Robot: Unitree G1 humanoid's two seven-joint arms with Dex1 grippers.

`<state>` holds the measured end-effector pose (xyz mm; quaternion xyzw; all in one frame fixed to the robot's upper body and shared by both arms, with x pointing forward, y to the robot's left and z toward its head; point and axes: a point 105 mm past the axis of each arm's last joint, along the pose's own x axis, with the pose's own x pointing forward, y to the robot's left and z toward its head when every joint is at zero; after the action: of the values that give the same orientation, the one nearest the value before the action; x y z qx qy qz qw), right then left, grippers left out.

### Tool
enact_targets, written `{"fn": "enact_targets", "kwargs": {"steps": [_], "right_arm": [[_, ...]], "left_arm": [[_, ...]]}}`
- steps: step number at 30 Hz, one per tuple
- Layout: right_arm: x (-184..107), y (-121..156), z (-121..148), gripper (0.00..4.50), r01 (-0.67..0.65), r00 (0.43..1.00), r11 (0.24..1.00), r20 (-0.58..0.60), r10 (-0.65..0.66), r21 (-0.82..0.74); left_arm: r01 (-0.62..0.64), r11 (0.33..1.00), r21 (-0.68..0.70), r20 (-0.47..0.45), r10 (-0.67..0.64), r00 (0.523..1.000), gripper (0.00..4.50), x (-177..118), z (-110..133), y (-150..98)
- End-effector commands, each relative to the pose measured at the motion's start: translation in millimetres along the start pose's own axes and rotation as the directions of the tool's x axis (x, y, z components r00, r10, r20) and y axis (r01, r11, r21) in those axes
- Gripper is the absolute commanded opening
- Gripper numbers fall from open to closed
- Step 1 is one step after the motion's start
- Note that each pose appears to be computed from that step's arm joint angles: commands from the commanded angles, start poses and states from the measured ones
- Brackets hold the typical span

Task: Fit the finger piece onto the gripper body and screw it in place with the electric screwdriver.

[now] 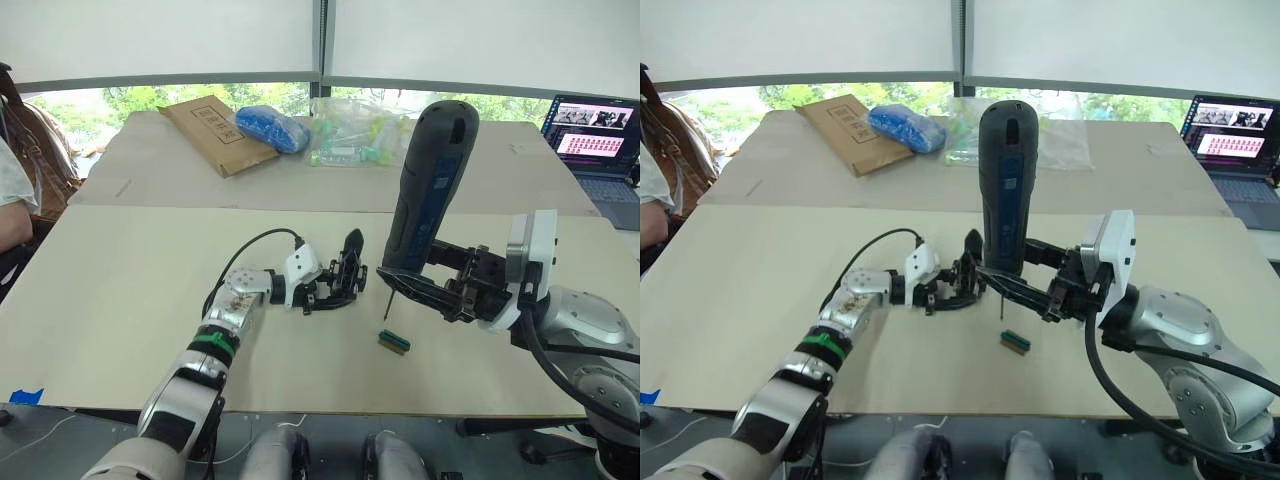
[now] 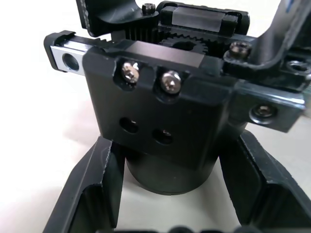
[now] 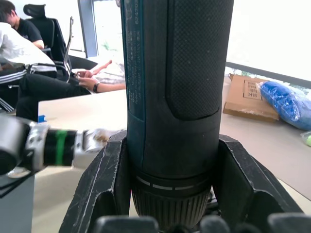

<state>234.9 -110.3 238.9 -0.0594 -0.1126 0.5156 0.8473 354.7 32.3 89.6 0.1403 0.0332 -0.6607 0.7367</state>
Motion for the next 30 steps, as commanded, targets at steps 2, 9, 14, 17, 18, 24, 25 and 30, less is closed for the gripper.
{"fn": "enact_targets", "kwargs": {"steps": [2, 9, 14, 17, 18, 24, 25, 30], "right_arm": [[-2, 7, 18, 1.93, -0.044, 0.998, 0.998, 0.051, 0.045, -0.035], [3, 13, 24, 1.93, -0.098, 0.993, 0.995, 0.060, 0.099, -0.021], [9, 12, 36, 1.93, -0.135, 0.988, 0.991, 0.081, 0.135, -0.004], [21, 5, 43, 1.93, -0.154, 0.983, 0.988, 0.100, 0.153, -0.001], [24, 4, 45, 1.93, -0.162, 0.981, 0.987, 0.103, 0.162, -0.004], [46, -3, 51, 1.93, -0.193, 0.974, 0.981, 0.117, 0.196, -0.036], [49, -4, 52, 1.93, -0.196, 0.973, 0.980, 0.118, 0.200, -0.040], [62, -8, 50, 1.93, -0.197, 0.974, 0.977, 0.101, 0.204, -0.076]], "left_arm": [[0.033, 0.996, 0.085, -0.004, -0.033, 0.999, 2.31, 13, 17, 9], [0.022, 0.998, 0.051, -0.014, -0.021, 1.000, 4.50, 4, 4, 8], [-0.037, 0.999, 0.031, 0.052, 0.035, 0.998, 4.50, -8, 5, 3], [-0.115, 0.993, -0.001, 0.093, 0.114, 0.989, 4.50, -8, 4, -6], [-0.128, 0.992, -0.005, 0.095, 0.128, 0.987, 4.50, -7, 3, -10], [-0.223, 0.974, -0.033, 0.084, 0.225, 0.971, 4.50, -2, 3, -11], [-0.234, 0.972, -0.036, 0.084, 0.236, 0.968, 4.50, -1, 4, -10], [-0.236, 0.971, -0.042, 0.085, 0.239, 0.967, 4.25, 5, 5, -10]]}}
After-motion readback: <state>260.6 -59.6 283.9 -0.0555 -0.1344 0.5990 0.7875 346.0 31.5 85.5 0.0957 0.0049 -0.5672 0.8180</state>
